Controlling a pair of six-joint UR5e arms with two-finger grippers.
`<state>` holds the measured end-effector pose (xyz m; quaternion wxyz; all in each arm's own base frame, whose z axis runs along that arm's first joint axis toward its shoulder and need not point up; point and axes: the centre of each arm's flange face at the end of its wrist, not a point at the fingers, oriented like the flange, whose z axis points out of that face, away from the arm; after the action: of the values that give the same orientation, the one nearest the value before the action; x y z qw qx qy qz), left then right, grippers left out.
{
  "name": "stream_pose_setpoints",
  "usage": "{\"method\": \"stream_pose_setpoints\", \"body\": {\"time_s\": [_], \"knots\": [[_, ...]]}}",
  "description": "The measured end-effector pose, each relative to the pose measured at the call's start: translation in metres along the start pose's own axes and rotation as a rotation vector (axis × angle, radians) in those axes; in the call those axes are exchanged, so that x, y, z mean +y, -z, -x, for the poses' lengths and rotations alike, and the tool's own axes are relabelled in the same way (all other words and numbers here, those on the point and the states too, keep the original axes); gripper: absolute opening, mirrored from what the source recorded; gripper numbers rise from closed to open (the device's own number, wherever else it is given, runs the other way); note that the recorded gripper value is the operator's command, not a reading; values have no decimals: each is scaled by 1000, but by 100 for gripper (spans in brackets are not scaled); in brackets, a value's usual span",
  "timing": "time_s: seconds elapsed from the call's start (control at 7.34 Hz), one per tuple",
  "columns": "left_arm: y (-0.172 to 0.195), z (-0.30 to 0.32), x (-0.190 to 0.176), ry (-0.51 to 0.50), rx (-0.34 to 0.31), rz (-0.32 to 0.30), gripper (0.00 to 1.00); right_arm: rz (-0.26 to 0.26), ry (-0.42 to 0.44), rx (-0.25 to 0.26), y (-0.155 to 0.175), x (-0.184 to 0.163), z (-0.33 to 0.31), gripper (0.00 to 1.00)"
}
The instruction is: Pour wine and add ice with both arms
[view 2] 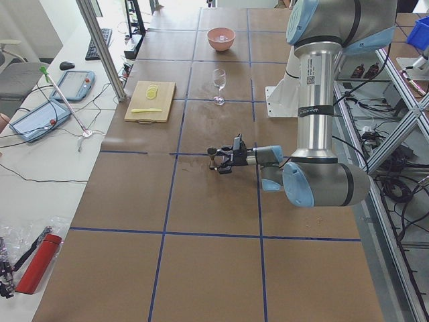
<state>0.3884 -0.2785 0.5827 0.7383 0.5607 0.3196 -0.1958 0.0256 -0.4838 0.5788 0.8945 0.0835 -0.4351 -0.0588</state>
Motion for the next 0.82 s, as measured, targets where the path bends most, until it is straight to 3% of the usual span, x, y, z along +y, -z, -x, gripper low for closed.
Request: {"method": "stream_pose_setpoints", "body": {"time_s": [0.41, 0.68, 0.82], "knots": [[-1, 1, 0, 0, -1, -1, 58, -1, 1, 0, 0, -1, 0, 100], [0, 1, 0, -3, -1, 0, 41, -1, 1, 0, 0, -1, 0, 100], [0, 1, 0, -5, -1, 0, 27, -1, 1, 0, 0, -1, 0, 100]]}}
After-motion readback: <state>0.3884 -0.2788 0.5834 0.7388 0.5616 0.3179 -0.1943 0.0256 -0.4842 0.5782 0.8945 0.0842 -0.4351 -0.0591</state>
